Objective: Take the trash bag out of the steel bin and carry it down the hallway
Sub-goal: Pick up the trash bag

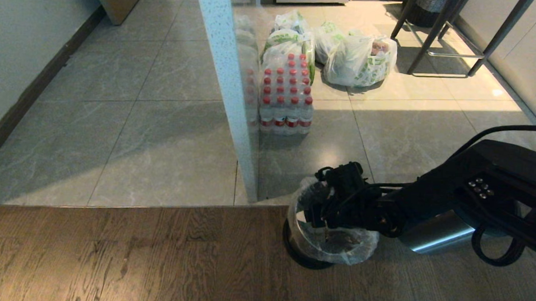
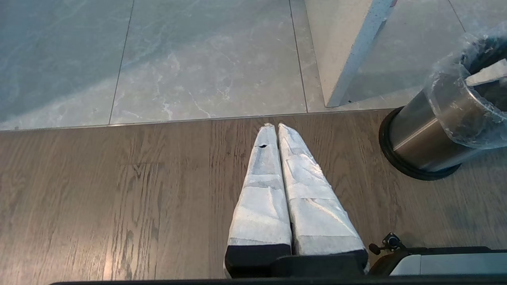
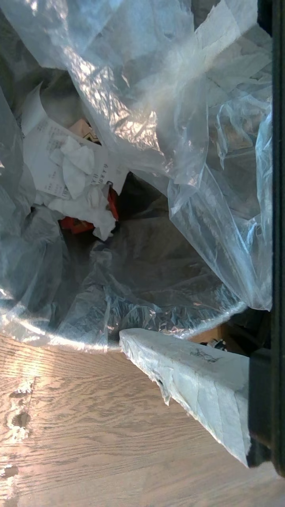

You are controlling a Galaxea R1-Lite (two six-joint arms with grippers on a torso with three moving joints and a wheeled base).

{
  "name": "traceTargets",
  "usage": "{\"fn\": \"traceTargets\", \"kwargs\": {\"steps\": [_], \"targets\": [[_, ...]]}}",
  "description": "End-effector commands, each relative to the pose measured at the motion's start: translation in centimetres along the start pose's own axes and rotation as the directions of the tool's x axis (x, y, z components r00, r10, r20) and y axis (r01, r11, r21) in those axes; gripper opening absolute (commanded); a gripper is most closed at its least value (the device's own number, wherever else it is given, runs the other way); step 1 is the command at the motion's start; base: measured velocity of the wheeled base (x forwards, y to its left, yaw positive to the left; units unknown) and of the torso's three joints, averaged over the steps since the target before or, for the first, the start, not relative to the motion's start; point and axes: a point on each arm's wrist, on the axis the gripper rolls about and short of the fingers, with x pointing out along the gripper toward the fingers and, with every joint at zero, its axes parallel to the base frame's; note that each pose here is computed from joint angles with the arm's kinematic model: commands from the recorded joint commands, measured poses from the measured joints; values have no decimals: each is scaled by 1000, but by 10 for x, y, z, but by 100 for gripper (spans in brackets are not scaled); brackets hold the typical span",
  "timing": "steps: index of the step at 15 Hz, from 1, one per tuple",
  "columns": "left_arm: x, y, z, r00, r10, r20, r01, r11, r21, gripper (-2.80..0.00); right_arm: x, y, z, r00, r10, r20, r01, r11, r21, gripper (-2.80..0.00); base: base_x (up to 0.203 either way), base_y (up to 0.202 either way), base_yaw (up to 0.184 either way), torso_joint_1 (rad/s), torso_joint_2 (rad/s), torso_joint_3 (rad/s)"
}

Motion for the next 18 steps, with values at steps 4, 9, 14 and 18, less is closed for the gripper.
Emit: {"fn": "traceTargets", "kwargs": {"steps": [4, 9, 14, 18], "targets": [[0, 0, 0, 1000, 0, -2, 0, 1000, 0, -280, 13, -2, -11, 999, -22, -29, 21, 1000, -4, 0, 0, 0, 0, 0, 0, 0], [0, 0, 0, 1000, 0, -2, 0, 1000, 0, -280, 25, -3, -12, 999, -24, -33, 24, 1000, 8, 0, 0, 0, 0, 0, 0, 0], [0, 0, 0, 1000, 0, 0, 0, 1000, 0, -280, 45, -12, -12, 999, -35, -4, 35, 999, 34, 0, 0, 0, 0, 0, 0, 0], [0, 0, 0, 1000, 0, -2, 0, 1000, 0, -280, 52, -20, -12, 999, -45, 0, 45, 998, 48, 0, 0, 0, 0, 0, 0, 0]]}}
